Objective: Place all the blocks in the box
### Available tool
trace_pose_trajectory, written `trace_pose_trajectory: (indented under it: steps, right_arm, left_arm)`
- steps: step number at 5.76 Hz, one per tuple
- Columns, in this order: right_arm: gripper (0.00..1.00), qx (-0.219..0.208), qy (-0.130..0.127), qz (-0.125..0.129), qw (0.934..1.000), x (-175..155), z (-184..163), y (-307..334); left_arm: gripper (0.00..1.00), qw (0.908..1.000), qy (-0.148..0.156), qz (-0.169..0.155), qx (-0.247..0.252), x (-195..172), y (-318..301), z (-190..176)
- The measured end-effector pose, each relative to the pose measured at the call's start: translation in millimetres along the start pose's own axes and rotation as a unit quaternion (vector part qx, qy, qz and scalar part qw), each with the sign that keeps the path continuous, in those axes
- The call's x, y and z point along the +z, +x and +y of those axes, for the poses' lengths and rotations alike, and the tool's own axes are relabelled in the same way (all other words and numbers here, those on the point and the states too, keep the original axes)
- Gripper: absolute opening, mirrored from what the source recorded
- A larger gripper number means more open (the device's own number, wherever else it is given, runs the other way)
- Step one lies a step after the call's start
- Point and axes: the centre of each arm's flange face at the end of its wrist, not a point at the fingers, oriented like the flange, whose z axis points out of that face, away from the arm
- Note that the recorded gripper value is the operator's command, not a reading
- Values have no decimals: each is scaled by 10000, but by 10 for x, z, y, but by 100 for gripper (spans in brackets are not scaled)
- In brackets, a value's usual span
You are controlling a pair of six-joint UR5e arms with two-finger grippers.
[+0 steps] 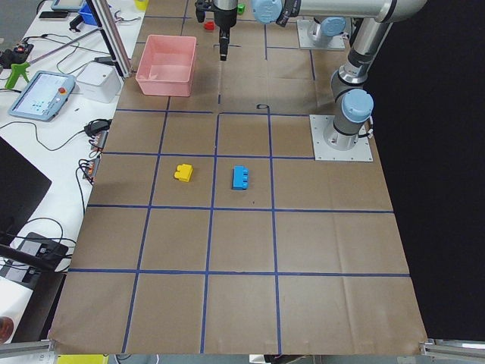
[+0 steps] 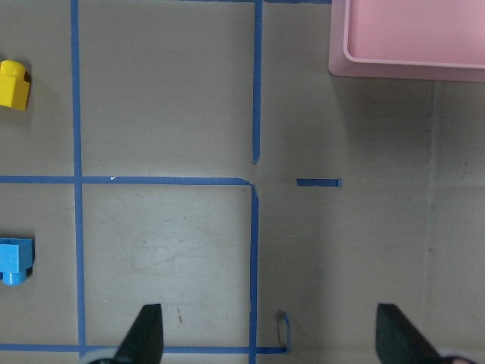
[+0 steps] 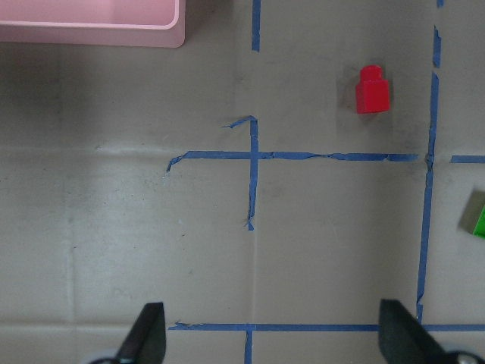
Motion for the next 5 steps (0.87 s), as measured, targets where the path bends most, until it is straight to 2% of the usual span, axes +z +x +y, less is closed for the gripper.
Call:
trace_pose_trajectory:
  steps: [1,2,4,5]
  right_arm:
    - [100,-4,-7,4,10000,7,0,0]
    - [100,-8,-9,6,10000,9,-1,1]
    - [100,-6,-2,4,10000,2,1,1]
    - [100,-7,-2,1,10000,2,-3,15]
  left_arm:
    - [100,9999,-29,-29,-118,6,-410,-57]
    - [100,9996,-110,-56,-251,65,-1174,-93]
    - [100,9976,-460,71,-520,461,-2657,265]
    - [100,9962,-622,205,-577,686,-3126,509]
